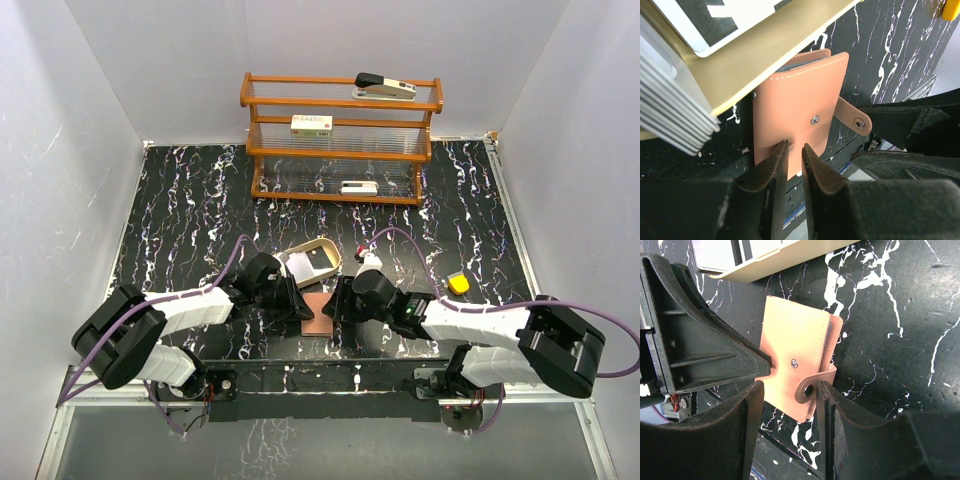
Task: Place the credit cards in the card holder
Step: Close the card holder at the center of the board.
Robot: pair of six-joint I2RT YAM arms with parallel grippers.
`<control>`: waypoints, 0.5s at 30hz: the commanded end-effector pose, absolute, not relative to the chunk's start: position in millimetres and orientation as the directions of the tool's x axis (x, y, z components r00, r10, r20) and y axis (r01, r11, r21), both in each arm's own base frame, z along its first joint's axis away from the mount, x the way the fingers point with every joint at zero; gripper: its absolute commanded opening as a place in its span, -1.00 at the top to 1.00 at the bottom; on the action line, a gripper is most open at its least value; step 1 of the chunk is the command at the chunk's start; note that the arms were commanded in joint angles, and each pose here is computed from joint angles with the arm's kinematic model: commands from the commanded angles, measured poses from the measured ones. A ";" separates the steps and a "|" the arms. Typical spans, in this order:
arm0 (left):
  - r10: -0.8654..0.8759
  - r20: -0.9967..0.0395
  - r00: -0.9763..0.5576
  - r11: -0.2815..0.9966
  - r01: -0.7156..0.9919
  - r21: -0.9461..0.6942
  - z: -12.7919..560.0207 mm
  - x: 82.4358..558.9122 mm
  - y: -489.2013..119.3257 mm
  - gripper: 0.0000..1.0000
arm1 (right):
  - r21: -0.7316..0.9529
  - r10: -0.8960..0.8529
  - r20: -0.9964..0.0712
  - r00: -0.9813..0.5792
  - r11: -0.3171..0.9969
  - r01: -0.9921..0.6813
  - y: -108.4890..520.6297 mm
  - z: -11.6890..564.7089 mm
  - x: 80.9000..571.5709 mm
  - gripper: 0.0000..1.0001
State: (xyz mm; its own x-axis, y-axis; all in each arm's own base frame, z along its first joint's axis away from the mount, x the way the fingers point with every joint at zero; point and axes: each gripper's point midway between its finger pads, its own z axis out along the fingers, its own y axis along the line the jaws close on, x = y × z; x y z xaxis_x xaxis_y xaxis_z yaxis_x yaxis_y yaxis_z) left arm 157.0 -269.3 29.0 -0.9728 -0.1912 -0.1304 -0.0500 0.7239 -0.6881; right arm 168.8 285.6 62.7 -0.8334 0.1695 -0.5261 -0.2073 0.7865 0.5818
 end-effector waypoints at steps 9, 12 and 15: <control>-0.187 -0.099 -0.977 0.766 -0.082 -0.637 10.9 141.1 -256.5 0.66 | 0.662 0.209 -0.515 -0.831 0.713 -0.231 314.8 74.1 176.1 0.12; -0.186 -0.097 -0.978 0.767 -0.082 -0.636 9.7 140.5 -256.2 0.66 | 0.659 0.193 -0.512 -0.837 0.713 -0.239 319.5 71.9 176.4 0.14; -0.183 -0.098 -0.978 0.771 -0.081 -0.632 8.4 140.9 -256.2 0.66 | 0.656 0.192 -0.514 -0.836 0.715 -0.240 319.0 71.4 176.7 0.19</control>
State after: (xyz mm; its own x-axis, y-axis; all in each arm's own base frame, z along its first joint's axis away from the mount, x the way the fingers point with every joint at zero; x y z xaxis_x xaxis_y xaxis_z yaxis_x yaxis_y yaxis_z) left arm 156.7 -270.9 29.6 -0.9711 -0.2012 -0.1284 -0.0565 0.7166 -0.6952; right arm 169.9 301.5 49.9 -0.8528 0.1692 -0.4941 -0.2024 0.7652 0.6112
